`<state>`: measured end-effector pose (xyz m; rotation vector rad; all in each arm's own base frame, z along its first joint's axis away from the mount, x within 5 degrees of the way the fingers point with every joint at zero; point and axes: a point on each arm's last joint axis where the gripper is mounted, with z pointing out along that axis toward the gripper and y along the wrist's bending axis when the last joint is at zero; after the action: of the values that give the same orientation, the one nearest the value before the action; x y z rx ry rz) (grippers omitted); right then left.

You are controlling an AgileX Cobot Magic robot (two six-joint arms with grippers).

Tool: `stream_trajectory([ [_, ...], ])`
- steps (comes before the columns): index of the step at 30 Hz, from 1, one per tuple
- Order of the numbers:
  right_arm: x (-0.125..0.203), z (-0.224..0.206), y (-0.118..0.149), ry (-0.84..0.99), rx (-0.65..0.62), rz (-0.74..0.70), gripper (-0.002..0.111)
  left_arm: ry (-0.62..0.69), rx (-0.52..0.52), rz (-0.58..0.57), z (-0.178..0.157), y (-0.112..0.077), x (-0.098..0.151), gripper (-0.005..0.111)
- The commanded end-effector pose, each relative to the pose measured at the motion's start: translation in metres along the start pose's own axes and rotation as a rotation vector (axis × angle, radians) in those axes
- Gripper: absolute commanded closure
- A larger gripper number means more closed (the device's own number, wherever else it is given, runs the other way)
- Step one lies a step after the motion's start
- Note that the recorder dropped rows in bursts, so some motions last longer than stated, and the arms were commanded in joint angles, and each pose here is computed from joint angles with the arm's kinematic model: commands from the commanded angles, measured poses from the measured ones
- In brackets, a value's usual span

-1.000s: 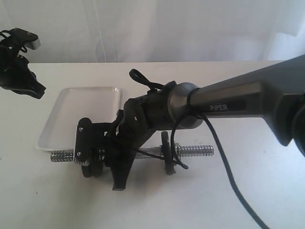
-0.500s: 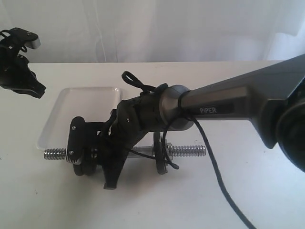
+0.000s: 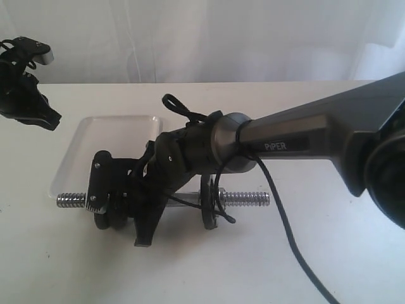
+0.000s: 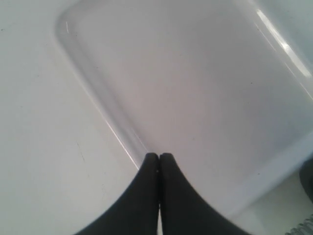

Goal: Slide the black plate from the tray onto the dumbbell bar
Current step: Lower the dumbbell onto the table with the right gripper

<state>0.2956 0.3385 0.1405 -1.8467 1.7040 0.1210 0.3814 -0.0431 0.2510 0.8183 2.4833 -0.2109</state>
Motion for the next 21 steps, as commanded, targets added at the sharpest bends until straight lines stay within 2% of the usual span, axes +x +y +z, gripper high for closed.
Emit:
stream_trajectory([
  [1, -0.019, -0.018, -0.020, -0.112, 0.133, 0.041, 0.034, -0.004, 0.013, -0.015, -0.005, -0.003, 0.000, 0.107],
  [3, -0.019, -0.018, -0.020, -0.111, 0.131, 0.041, 0.022, -0.004, 0.013, -0.015, -0.005, -0.003, 0.000, 0.107],
  [5, -0.019, -0.018, -0.019, -0.108, 0.125, 0.041, 0.017, -0.004, 0.013, -0.015, -0.005, -0.003, 0.000, 0.107],
  [15, -0.017, -0.017, -0.016, -0.082, 0.084, 0.036, 0.017, -0.004, 0.013, -0.015, -0.005, -0.003, 0.000, 0.107],
  [21, -0.021, -0.033, -0.016, -0.079, 0.060, 0.032, 0.020, -0.004, 0.013, -0.015, -0.005, -0.003, 0.000, 0.107],
])
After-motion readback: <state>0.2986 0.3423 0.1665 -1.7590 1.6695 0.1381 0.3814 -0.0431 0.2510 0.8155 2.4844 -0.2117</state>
